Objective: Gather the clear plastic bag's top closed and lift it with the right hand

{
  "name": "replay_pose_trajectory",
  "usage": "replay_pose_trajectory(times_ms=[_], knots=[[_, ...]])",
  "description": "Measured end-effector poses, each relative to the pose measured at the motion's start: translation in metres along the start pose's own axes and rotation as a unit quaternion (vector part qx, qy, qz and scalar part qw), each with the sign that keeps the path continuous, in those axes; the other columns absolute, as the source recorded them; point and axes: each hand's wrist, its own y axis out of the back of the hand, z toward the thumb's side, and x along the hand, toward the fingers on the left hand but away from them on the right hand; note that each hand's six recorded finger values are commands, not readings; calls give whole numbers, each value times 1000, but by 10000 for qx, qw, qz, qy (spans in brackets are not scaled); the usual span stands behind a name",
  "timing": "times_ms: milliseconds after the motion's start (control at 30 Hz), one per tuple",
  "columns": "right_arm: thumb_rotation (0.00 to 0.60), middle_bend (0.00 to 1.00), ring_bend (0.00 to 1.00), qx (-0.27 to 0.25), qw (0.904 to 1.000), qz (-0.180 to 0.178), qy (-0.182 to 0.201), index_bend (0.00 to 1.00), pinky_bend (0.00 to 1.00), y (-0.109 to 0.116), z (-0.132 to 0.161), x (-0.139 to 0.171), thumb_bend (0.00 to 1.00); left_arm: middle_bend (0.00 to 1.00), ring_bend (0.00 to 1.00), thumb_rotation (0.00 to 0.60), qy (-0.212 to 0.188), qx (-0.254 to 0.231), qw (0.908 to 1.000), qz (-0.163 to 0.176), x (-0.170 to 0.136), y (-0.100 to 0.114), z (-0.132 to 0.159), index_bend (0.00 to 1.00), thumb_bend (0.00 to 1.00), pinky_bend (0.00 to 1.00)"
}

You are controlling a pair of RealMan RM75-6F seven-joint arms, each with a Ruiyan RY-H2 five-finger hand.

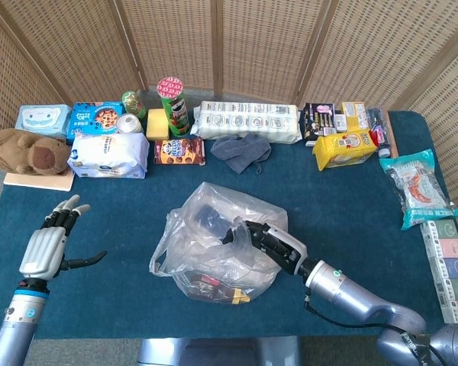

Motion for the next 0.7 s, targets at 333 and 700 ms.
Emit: replay_pose_trajectory(times_ms=[333,700], knots=[[212,426,381,-1241,9917,229,260,400,354,-9,21,-4,80,32,0,230,42,3,10000,0,1,0,-2,139,118,132],[212,481,489,-1758,9820,217,660,454,465,-2,46,6,83,32,0,233,34,-5,10000,-32,1,-2,-1,138,119,131]])
